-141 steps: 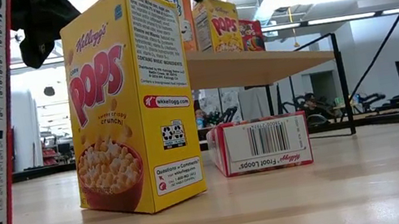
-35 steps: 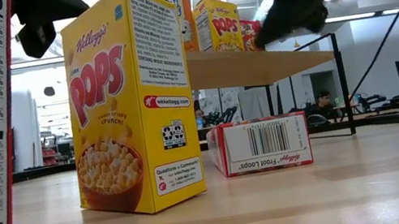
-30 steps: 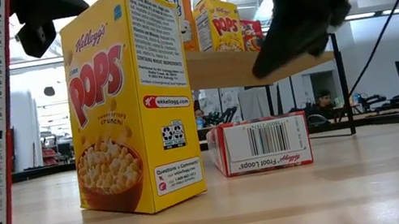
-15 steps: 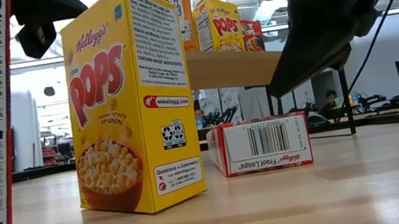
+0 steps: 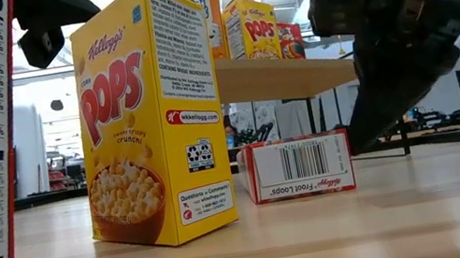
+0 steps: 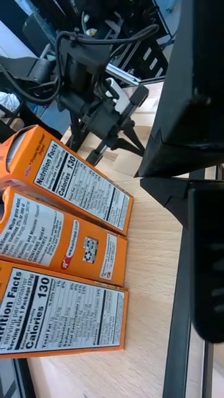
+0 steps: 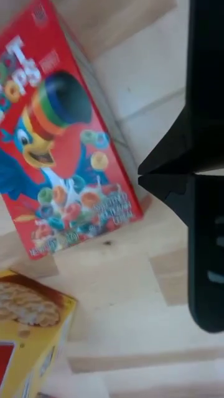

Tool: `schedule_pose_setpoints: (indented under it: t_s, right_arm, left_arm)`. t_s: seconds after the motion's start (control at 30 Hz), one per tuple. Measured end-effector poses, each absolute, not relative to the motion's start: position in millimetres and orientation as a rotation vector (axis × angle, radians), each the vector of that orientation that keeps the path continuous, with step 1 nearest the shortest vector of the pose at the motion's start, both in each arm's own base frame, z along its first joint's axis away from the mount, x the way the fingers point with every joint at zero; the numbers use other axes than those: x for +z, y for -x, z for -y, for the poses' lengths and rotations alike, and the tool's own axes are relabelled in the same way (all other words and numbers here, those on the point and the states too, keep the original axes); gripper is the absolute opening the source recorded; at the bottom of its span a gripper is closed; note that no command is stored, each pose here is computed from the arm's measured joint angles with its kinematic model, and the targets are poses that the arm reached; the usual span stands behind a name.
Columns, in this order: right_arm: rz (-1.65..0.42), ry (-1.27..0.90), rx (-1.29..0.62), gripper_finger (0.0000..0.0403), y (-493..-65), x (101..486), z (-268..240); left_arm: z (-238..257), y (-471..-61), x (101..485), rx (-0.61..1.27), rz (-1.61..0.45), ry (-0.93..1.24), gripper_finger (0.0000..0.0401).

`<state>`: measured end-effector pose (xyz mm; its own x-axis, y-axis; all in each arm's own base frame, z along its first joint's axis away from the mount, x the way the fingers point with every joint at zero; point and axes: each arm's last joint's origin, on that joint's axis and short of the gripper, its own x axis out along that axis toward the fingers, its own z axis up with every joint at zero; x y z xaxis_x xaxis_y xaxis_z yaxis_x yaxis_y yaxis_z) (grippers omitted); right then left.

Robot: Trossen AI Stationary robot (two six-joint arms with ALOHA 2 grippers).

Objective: Stack cereal on shelf
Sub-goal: Put the top red cereal box on the shelf aligned with the other red cereal box

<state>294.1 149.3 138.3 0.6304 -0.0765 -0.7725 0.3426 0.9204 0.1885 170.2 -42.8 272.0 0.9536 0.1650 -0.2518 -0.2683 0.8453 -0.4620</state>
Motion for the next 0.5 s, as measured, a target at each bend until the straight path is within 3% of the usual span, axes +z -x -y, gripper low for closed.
schedule_pose_setpoints:
  t_s: [0.5]
  right_arm:
    - [-0.74, -0.336, -0.27, 0.0007, -292, 163, -151]
  left_arm:
    - [43, -170, 272, 0.231, -0.207, 0.515, 0.0]
